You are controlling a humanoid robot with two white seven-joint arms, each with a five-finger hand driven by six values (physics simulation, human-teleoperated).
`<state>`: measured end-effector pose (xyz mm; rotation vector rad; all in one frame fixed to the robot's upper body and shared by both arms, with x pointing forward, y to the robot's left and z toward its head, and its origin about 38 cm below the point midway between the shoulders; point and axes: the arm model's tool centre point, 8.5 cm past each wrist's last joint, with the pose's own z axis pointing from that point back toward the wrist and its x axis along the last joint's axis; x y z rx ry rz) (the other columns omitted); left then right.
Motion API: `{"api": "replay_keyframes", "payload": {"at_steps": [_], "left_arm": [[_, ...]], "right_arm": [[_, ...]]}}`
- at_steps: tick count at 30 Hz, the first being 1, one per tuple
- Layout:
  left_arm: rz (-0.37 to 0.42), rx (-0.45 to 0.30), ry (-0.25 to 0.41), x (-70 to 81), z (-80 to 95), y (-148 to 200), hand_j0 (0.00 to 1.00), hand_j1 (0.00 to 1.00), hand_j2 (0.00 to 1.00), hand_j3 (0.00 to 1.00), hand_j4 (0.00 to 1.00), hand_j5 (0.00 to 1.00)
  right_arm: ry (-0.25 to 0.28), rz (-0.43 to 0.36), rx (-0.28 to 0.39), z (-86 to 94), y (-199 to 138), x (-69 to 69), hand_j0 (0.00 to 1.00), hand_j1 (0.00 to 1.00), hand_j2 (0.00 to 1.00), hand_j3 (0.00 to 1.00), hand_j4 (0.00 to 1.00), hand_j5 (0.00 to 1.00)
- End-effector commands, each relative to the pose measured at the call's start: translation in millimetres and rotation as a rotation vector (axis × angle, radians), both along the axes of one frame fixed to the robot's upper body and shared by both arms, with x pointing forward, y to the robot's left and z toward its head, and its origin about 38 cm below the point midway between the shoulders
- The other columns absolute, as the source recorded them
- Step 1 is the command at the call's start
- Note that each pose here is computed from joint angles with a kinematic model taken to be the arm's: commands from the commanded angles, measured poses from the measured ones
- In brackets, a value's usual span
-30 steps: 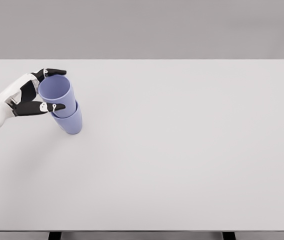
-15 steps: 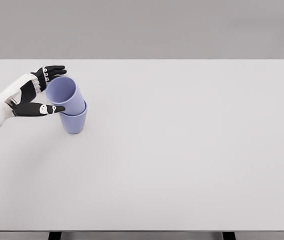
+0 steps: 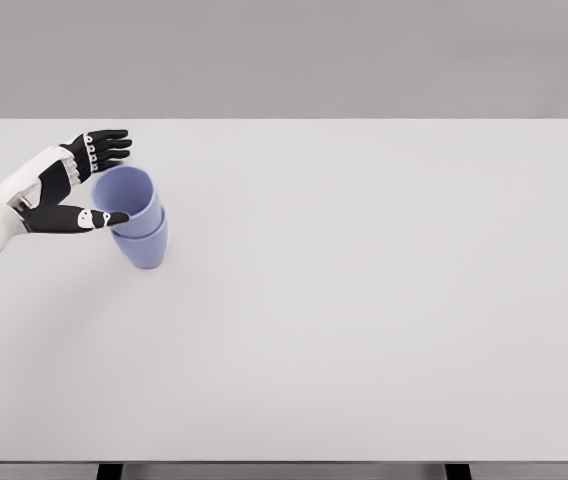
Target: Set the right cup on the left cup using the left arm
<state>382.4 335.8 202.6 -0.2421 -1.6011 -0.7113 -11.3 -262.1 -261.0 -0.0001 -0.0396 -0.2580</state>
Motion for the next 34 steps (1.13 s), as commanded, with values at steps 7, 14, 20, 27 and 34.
{"api": "replay_keyframes", "payload": {"at_steps": [7,14,20,27,34], "left_arm": [[0.0,-0.002,0.0,-0.1,0.9,0.4,0.94,0.94,0.94,0.94,0.94,0.94],[-0.002,-0.004,-0.002,-0.3,2.0,-0.1,0.94,0.94,0.94,0.94,0.94,0.94],[0.001,-0.01,-0.018,1.5,9.0,2.1,0.97,0.97,0.97,0.97,0.97,0.97],[0.033,0.011,-0.076,1.9,29.1,19.0,1.0,1.0,1.0,1.0,1.0,1.0],[0.058,0.032,-0.068,-3.8,29.1,31.8,1.0,1.0,1.0,1.0,1.0,1.0]], "right_arm": [[0.0,0.0,0.0,0.0,0.0,0.0,1.0,1.0,1.0,1.0,1.0,1.0],[0.0,0.0,0.0,0.0,0.0,0.0,1.0,1.0,1.0,1.0,1.0,1.0],[0.0,0.0,0.0,0.0,0.0,0.0,1.0,1.0,1.0,1.0,1.0,1.0],[0.0,0.0,0.0,0.0,0.0,0.0,1.0,1.0,1.0,1.0,1.0,1.0],[0.0,0.0,0.0,0.0,0.0,0.0,1.0,1.0,1.0,1.0,1.0,1.0]]}}
